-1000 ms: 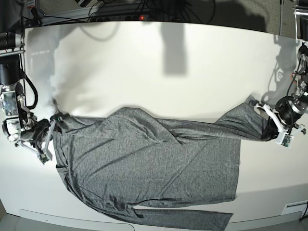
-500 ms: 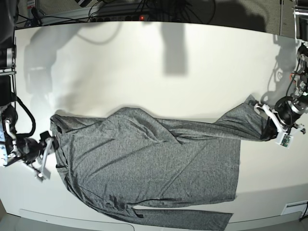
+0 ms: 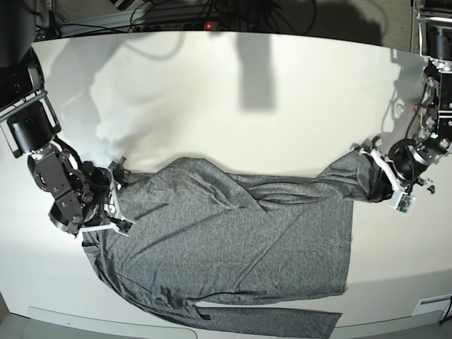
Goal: Fold the T-shirt properly
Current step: 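Swing the right gripper outward along the shirt's side, holding the fabric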
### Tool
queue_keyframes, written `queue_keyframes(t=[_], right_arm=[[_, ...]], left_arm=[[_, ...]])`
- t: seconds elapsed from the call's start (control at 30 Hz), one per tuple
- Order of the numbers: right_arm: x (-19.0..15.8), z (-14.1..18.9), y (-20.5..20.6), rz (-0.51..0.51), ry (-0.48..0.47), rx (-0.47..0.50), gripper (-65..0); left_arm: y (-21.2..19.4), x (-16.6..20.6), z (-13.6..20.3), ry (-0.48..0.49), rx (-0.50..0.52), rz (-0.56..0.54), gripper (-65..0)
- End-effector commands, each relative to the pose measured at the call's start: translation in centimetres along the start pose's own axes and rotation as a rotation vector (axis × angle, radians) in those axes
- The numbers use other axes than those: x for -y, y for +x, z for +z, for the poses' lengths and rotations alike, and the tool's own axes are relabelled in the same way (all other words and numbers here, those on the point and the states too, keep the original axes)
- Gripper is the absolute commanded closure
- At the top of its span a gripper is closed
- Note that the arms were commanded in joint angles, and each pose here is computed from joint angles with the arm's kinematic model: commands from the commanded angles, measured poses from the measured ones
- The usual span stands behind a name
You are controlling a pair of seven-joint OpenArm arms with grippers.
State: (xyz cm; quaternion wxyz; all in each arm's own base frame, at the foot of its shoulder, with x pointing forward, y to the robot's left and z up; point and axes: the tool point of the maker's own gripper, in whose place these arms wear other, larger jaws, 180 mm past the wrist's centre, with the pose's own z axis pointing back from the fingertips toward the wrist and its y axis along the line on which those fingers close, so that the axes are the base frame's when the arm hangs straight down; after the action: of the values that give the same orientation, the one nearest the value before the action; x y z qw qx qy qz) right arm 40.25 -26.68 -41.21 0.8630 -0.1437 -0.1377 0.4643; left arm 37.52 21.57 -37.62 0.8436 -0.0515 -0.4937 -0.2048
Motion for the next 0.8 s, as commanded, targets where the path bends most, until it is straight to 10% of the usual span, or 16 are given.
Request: queue_keyframes(t=[0.0, 0.5, 0.77], right_arm=[[2.9, 1.6, 0.5, -0.004, -0.064, 0.01, -28.2], [-2.1, 4.9, 0.3, -0.048, 0.114, 0.026, -24.8], [-2.9, 2.8, -0.1, 0.094, 0.001, 0.075, -24.8]], left_arm=[[2.0, -1.2, 0.2, 0.021, 0.056, -0.012, 0.0], [1.0, -1.0, 0.3, 0.018, 0.022, -0.006, 0.0], [1.0, -1.0, 0.3, 0.018, 0.022, -0.006, 0.0]])
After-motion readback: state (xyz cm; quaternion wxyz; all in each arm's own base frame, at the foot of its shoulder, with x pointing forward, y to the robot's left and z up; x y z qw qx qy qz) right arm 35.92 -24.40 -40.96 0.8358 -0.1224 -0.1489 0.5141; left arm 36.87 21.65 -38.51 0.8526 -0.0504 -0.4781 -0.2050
